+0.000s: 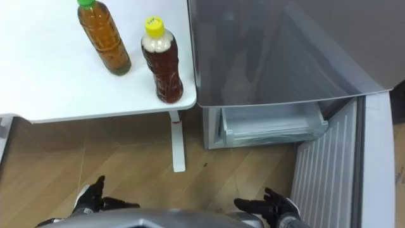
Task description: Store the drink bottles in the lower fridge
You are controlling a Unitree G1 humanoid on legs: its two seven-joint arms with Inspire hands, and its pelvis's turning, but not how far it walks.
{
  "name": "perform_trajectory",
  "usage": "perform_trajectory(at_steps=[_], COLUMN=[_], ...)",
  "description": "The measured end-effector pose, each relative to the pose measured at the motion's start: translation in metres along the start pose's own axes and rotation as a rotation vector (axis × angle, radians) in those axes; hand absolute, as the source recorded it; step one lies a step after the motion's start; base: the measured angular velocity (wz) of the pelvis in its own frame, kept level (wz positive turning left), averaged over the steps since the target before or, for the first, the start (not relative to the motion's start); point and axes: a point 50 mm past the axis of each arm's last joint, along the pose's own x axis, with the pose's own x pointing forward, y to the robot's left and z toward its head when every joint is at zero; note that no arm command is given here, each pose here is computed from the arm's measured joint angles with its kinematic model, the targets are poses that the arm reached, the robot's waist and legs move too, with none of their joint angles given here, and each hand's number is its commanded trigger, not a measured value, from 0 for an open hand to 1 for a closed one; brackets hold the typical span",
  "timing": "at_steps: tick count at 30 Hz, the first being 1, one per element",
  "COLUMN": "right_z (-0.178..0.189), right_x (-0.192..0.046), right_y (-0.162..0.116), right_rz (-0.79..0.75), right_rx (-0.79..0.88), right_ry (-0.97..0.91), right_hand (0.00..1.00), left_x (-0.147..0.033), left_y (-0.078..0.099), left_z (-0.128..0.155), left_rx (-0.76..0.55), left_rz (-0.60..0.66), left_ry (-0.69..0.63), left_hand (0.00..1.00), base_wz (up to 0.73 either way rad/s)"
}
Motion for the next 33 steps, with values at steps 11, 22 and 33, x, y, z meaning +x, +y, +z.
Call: perform_trajectory(at_steps=[11,22,33], right_z=[-0.004,-0.012,-0.018], right_x=[-0.001,-0.003,-0.005], right_y=[-0.005,-0.012,-0.015], right_rz=[-0.064,-0.114,-0.139], right_rx=[0.022,0.084,0.128], right_ry=[0.013,0.060,0.103], right_hand=[0.00,0.00,0.00], left_x=[-0.002,-0.007,-0.014], left_y=[-0.002,0.003,0.015], left_z=[-0.016,-0.038,-0.057], left_rx=[-0.080,-0.258,-0.460], left_rz=[-0.037,-0.011,0.141], left_ry=[0.073,0.188,0.279], left_hand=[0.00,0.00,0.00], base_wz=[-0.05,0.00,0.03])
